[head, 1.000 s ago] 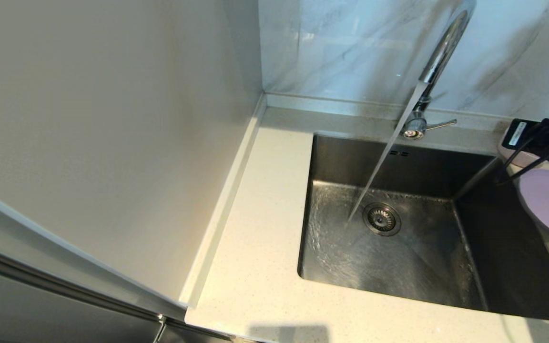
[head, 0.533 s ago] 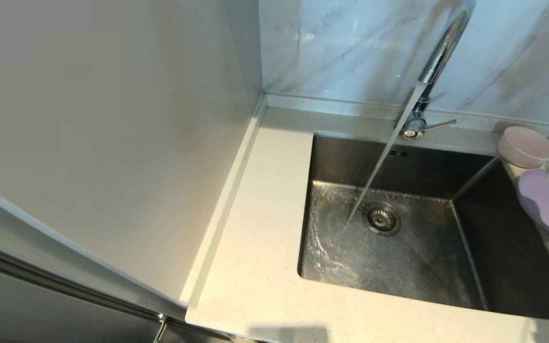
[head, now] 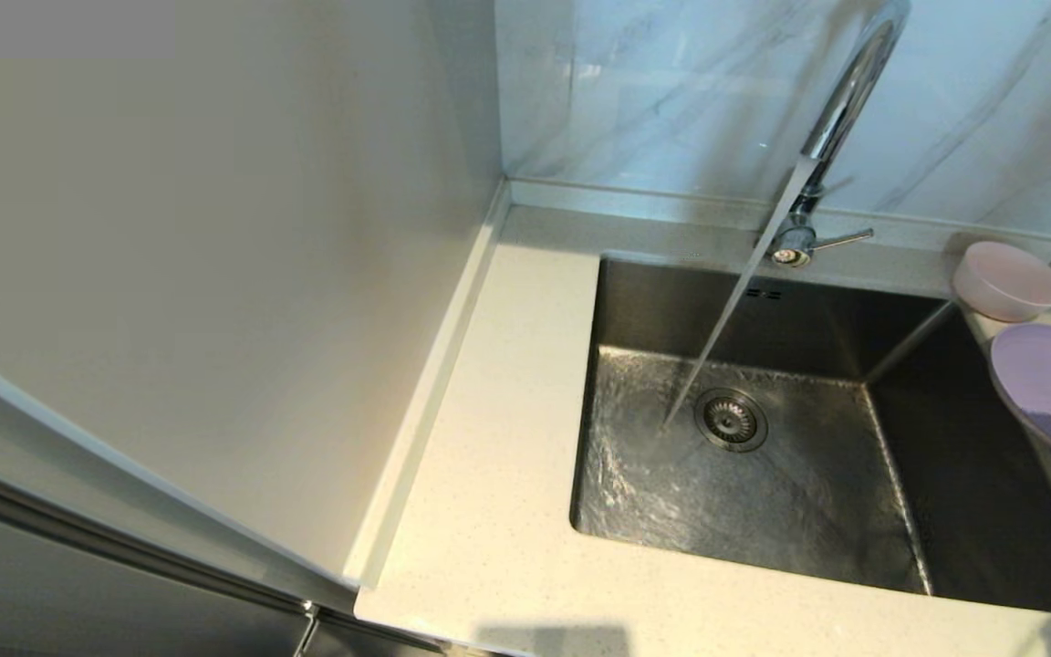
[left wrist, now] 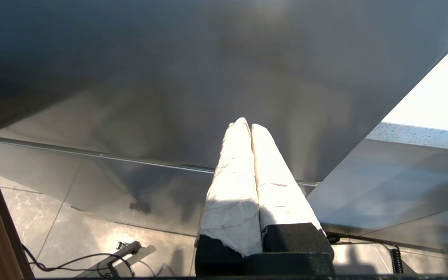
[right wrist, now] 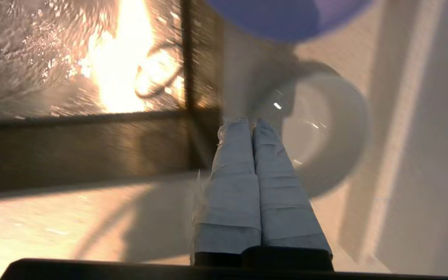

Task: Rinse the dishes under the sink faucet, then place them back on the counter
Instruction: Pick up the bowl

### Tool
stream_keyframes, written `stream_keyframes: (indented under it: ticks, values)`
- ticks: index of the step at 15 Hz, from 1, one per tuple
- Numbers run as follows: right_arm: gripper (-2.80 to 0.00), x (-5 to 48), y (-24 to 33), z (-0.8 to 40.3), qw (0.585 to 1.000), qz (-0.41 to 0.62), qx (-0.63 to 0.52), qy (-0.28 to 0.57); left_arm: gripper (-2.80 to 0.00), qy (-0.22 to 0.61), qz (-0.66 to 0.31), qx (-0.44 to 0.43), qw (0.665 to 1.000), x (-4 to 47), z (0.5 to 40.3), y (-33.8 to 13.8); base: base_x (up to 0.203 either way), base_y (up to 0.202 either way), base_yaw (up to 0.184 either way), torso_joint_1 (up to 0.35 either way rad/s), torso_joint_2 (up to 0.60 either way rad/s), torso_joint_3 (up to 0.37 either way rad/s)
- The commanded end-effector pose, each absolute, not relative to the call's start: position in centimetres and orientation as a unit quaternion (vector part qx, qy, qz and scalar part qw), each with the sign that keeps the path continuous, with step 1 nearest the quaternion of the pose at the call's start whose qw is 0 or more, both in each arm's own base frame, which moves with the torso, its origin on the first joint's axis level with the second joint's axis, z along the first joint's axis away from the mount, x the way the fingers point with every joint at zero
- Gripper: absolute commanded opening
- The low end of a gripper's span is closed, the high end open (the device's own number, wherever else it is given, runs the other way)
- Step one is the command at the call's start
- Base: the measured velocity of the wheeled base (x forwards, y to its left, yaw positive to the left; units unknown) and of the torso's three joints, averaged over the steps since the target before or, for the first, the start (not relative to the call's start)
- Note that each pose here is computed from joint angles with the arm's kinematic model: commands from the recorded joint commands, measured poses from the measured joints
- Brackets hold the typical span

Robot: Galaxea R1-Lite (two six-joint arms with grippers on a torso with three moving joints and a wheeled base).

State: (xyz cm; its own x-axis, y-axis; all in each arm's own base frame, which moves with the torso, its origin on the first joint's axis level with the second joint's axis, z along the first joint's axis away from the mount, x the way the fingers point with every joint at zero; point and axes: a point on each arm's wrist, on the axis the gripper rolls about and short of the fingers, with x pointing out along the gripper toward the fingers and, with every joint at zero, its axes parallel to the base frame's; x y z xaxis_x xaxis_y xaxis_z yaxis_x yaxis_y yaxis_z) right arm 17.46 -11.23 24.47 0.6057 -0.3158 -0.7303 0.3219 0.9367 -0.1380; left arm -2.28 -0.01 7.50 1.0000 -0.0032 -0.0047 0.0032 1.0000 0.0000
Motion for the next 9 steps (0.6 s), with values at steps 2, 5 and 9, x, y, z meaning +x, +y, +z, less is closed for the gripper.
stream_keyframes:
  ticks: [2,5,9]
  values:
    - [0.0,15.5,-12.4,22.8,0.883,-0.198,0.006,0.426,-2.8,0.002,-0.002,0.0,1.0,-2.3,7.5,0.0,0.0,0.0,0.0,0.0,0.0,0.0]
    - [0.0,15.9,-13.0,20.5,0.887,-0.204,-0.003,0.413,-2.8,0.002,-0.002,0.0,1.0,-2.3,7.5,0.0,0.0,0.0,0.0,0.0,0.0,0.0]
    - [0.0,16.4,-13.3,19.2,0.882,-0.199,0.007,0.428,-2.8,0.002,-0.002,0.0,1.0,-2.3,7.5,0.0,0.0,0.0,0.0,0.0,0.0,0.0]
